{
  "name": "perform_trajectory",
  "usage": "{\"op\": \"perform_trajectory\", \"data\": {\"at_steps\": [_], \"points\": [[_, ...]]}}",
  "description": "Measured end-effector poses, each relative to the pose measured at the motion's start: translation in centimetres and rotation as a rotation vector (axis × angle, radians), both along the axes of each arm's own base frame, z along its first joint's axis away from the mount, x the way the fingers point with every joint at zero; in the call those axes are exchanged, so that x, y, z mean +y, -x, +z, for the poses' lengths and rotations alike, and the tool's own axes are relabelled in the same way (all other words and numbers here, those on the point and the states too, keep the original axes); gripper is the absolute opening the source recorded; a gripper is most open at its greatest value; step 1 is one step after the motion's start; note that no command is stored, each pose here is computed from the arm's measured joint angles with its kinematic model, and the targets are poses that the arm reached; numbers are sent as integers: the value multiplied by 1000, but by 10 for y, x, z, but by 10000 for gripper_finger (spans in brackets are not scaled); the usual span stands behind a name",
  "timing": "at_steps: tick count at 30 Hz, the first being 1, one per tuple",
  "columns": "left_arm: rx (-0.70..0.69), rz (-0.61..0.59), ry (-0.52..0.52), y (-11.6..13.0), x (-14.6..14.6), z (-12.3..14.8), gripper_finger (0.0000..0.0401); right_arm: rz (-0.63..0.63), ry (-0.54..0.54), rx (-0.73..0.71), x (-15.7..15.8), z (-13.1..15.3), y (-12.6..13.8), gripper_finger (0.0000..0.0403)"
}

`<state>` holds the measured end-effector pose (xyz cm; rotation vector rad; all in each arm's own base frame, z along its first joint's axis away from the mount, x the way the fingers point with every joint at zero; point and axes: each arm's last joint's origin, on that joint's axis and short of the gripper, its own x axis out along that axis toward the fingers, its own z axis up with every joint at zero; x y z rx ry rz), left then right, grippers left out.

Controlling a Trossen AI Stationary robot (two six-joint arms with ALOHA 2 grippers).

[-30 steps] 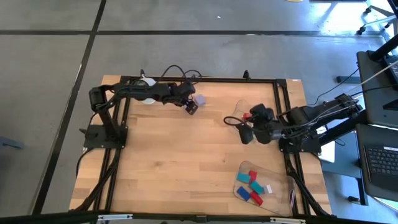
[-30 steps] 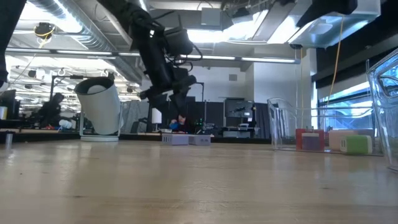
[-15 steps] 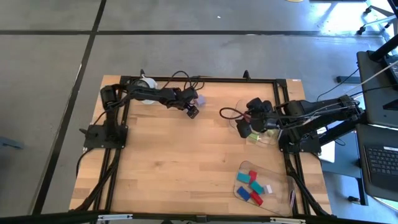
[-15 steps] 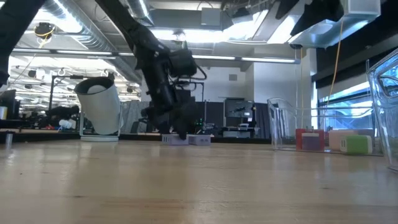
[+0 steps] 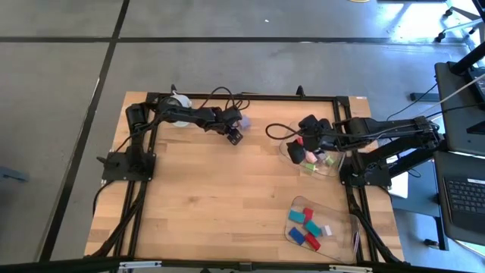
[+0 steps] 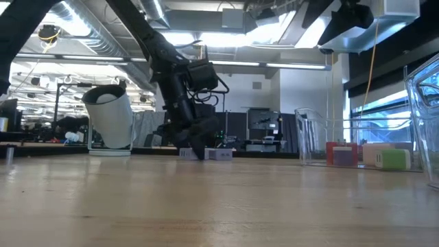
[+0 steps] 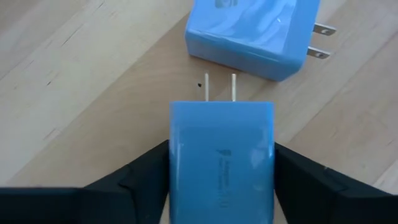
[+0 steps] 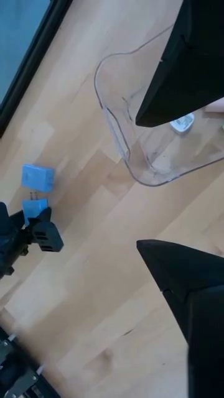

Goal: Pick & Place Office items
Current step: Put the left blue charger adapter into the top transparent bin

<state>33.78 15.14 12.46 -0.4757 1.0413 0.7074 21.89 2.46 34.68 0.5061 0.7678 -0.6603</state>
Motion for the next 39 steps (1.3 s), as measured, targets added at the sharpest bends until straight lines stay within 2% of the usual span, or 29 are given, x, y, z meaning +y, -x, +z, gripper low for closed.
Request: {"op": "perform_trajectory", "data": {"at_steps": [4, 9, 13, 18, 22, 26, 29, 34, 39], "points": [[2, 6, 7, 0, 0, -1, 204, -11, 1, -1, -2, 0, 0, 315], [-14, 20, 12, -1, -1, 6, 204, -65, 27, -29, -3, 1, -1, 315], [-72, -20, 28, -5, -12, 28, 204, -87, 39, -66, -4, 3, -3, 313], [-215, -106, -95, -11, -35, 76, 204, -103, 50, -152, -4, 8, -9, 313], [-344, -247, -207, -16, -67, 111, 204, -132, 64, -247, -4, 14, -15, 313], [-432, -351, -360, -19, -94, 137, 204, -161, 69, -349, -3, 20, -23, 313], [-521, -386, -454, -21, -113, 155, 204, -154, 66, -410, -2, 22, -33, 313], [-556, -414, -581, -23, -134, 165, 212, -140, 55, -444, 0, 19, -47, 313], [-519, -440, -694, -23, -152, 169, 211, -103, 12, -450, 2, 16, -53, 313]]}}
